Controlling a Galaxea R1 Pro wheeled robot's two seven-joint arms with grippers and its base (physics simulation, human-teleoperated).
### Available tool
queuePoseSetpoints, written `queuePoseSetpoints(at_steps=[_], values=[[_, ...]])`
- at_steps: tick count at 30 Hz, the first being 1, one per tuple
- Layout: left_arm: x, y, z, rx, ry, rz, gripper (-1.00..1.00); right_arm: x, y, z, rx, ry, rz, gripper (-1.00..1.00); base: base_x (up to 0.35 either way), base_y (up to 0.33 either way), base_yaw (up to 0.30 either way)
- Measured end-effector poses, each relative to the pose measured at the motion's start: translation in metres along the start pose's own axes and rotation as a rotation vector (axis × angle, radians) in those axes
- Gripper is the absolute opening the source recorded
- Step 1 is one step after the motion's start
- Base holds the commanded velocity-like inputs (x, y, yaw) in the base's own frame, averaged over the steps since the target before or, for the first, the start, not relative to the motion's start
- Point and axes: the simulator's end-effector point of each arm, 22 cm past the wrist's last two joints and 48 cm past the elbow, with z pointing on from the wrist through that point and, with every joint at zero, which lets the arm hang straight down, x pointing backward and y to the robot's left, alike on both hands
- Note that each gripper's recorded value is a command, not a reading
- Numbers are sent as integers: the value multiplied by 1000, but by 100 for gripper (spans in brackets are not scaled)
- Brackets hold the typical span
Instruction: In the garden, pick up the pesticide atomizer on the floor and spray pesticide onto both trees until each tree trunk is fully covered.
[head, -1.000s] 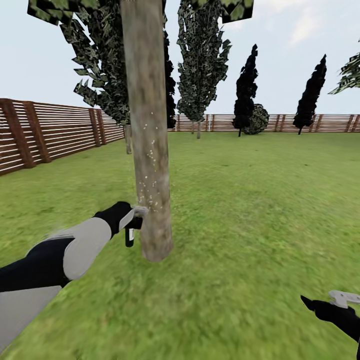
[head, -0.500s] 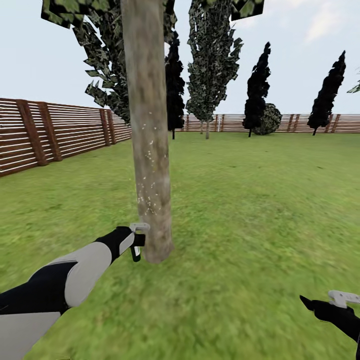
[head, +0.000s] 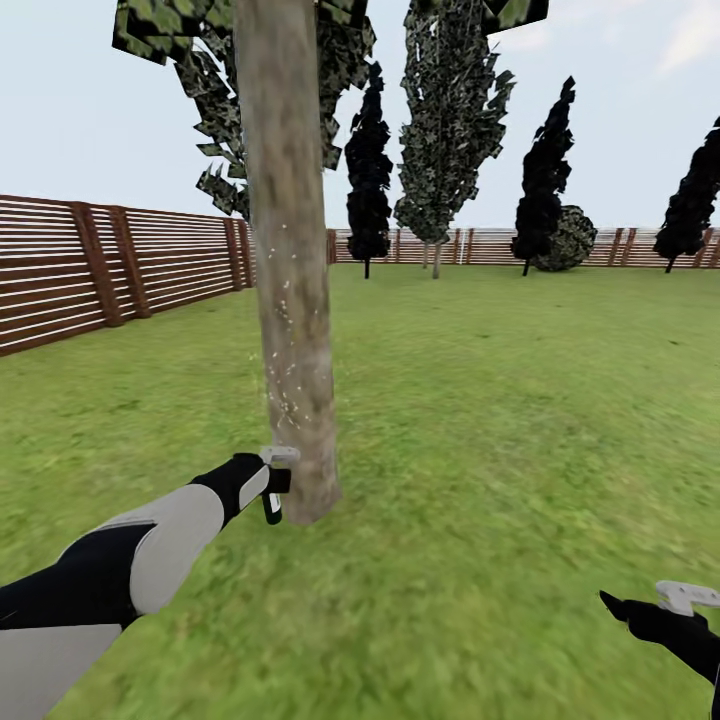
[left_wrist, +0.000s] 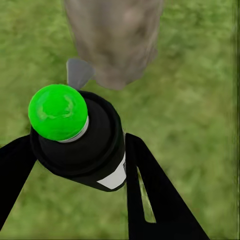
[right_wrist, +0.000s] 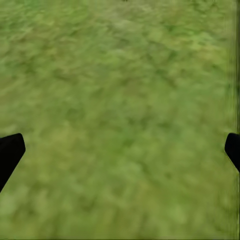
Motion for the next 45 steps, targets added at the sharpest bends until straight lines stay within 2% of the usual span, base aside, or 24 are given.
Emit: queuePoseSetpoints(at_steps=[6, 13, 22, 37, 45], values=[[0, 0, 0, 0, 0, 0, -100, -1, 0, 0, 0, -2, 2, 100, 0, -337, 202], [0, -3, 0, 5, 0, 2, -100, 0, -1, 0, 3, -1, 0, 100, 0, -117, 186], [1, -4, 0, 5, 2, 3, -100, 0, 0, 0, 1, -1, 0, 100, 0, -316, 12], [5, -4, 4, 5, 10, 4, -100, 3, 0, 2, 3, 6, 0, 100, 16, -321, 244], [5, -4, 4, 5, 11, 4, -100, 4, 0, 2, 3, 7, 0, 100, 131, -320, 67]])
